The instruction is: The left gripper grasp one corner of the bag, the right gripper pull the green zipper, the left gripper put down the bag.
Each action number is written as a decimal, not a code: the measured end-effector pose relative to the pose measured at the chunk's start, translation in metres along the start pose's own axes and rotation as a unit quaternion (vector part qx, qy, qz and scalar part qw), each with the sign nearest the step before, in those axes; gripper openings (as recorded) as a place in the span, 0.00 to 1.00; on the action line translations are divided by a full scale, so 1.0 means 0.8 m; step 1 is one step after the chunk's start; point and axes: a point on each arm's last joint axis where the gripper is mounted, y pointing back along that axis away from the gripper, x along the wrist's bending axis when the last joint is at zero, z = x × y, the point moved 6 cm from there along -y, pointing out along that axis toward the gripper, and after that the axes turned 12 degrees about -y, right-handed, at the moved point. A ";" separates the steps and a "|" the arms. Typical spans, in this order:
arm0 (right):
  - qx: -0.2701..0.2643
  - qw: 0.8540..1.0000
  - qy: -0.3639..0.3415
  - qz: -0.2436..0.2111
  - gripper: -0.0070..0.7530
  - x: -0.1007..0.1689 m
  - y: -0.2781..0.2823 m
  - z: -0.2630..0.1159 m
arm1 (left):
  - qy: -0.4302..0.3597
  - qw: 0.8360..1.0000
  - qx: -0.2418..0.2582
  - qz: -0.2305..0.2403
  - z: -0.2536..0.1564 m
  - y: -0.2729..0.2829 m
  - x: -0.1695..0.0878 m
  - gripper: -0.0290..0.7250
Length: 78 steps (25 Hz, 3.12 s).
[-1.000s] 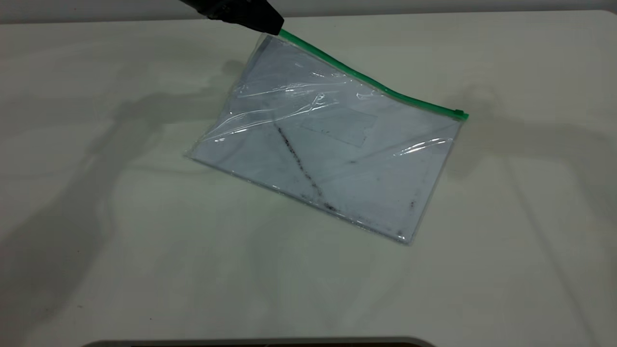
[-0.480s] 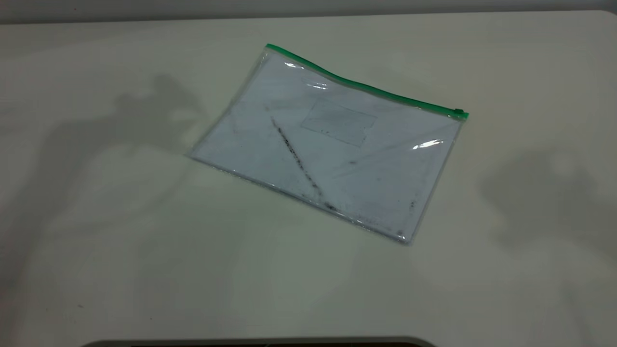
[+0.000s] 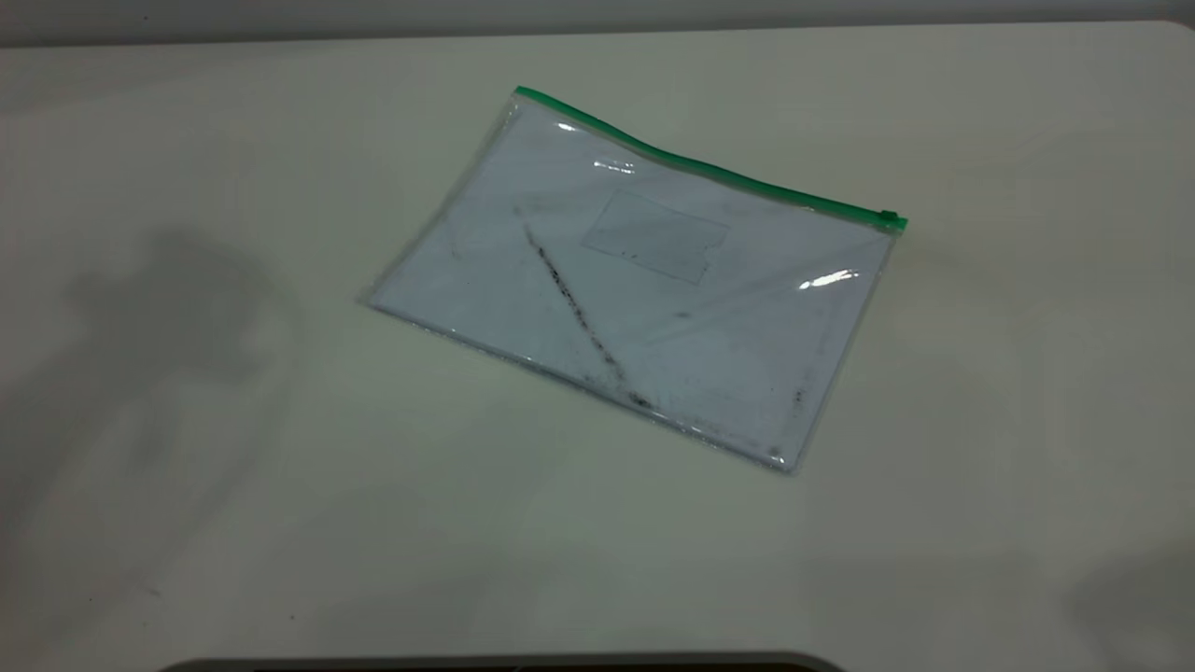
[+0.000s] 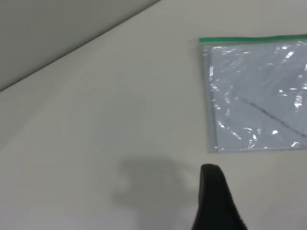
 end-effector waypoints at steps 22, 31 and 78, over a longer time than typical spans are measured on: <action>-0.076 0.993 -0.040 -0.080 0.65 -0.041 -0.023 -0.090 | 0.103 0.969 0.212 -0.067 -0.347 -0.044 -0.188 0.73; -0.074 0.994 -0.034 -0.074 0.65 -0.039 -0.024 -0.091 | 0.118 0.989 0.082 0.011 -0.356 -0.002 -0.197 0.73; -0.294 0.950 -0.066 -0.084 0.65 -0.041 0.034 -0.124 | 0.113 0.982 -0.102 0.114 -0.380 0.050 -0.220 0.73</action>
